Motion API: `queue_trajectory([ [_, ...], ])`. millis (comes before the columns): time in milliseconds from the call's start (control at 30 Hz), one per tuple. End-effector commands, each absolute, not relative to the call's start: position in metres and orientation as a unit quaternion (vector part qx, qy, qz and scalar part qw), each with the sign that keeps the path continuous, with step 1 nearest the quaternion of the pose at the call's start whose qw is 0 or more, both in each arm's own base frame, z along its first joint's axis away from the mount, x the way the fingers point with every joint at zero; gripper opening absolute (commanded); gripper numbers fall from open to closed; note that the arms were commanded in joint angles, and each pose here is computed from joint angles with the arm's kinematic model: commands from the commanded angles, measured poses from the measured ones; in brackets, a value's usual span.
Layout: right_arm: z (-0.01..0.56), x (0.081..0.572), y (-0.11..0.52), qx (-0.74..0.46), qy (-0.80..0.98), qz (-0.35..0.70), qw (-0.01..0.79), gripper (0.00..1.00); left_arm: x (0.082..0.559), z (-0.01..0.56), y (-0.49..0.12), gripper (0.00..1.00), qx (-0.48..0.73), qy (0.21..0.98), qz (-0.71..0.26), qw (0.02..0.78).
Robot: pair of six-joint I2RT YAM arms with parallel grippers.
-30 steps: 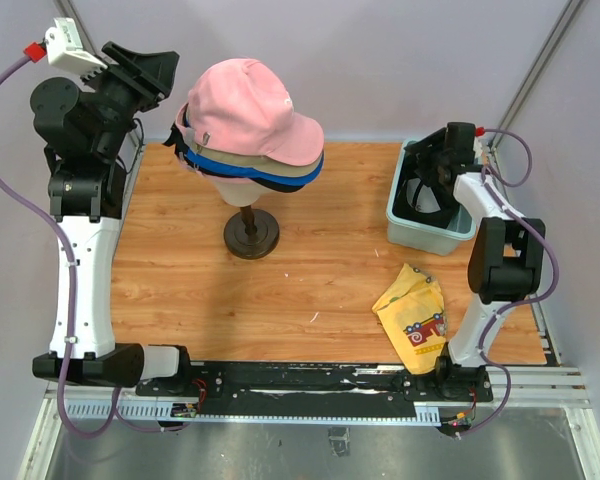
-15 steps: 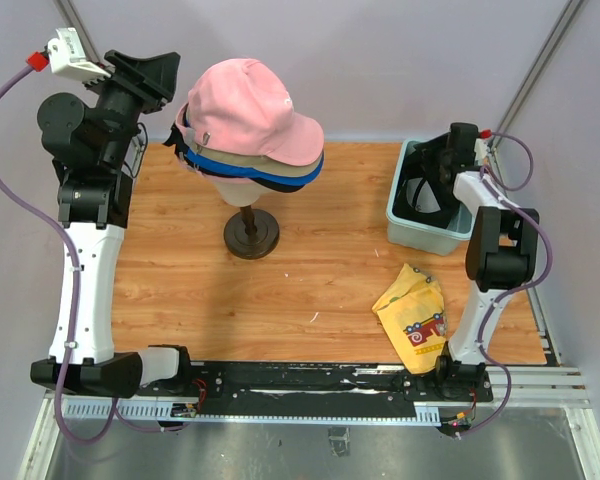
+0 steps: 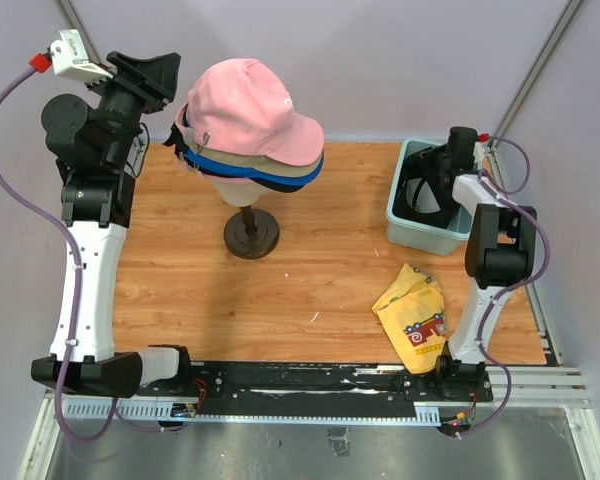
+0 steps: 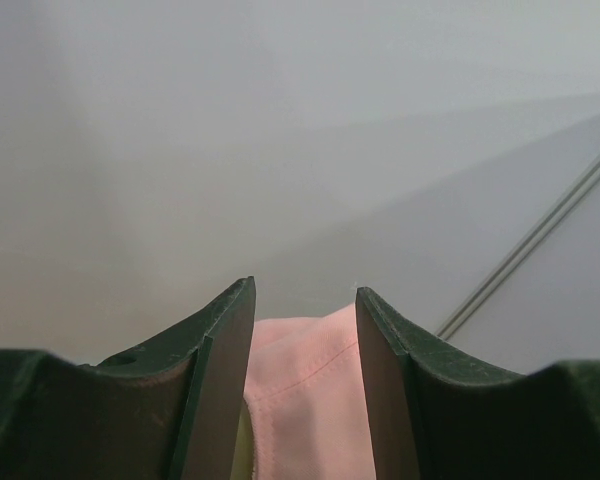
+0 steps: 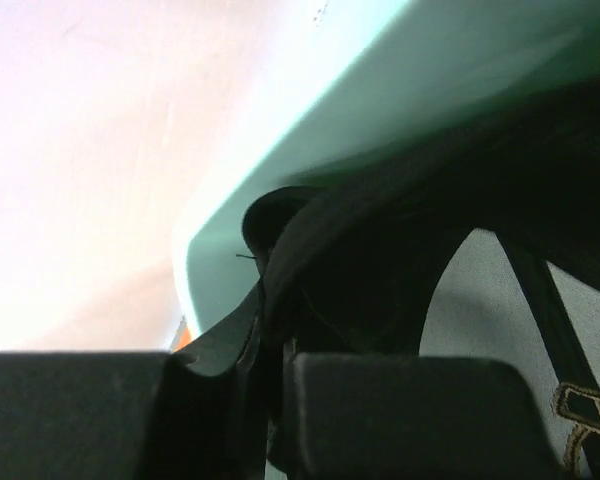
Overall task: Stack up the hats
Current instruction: Pick up the hat from the bin.
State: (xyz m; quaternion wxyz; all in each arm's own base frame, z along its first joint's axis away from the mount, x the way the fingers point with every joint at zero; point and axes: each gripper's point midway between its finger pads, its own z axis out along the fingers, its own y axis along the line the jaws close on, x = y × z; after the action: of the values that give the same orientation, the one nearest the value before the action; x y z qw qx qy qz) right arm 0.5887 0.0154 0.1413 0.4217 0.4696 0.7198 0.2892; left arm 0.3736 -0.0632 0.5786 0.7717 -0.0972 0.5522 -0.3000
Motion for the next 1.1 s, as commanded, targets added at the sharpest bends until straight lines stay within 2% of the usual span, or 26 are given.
queue_trajectory([
  [0,0.228,0.579,0.005,0.412,0.694,0.314,0.499,0.01,0.359,0.595,-0.061,0.50,-0.092,0.527,-0.293,0.792],
  [400,0.385,0.513,0.042,0.250,0.668,0.394,0.580,0.01,0.335,0.619,-0.072,0.51,-0.069,0.509,-0.328,0.793],
  [667,0.507,0.447,0.084,0.117,0.591,0.509,0.615,0.01,0.319,0.626,-0.101,0.53,-0.016,0.519,-0.382,0.765],
  [833,0.583,0.393,0.114,0.014,0.524,0.604,0.600,0.01,0.306,0.633,-0.118,0.54,0.022,0.516,-0.419,0.747],
  [933,0.621,0.355,0.133,-0.043,0.479,0.677,0.557,0.01,0.298,0.640,-0.132,0.55,0.050,0.509,-0.450,0.732],
  [1067,0.659,0.301,0.160,-0.133,0.432,0.726,0.518,0.01,0.286,0.651,-0.152,0.56,0.088,0.498,-0.496,0.706],
])
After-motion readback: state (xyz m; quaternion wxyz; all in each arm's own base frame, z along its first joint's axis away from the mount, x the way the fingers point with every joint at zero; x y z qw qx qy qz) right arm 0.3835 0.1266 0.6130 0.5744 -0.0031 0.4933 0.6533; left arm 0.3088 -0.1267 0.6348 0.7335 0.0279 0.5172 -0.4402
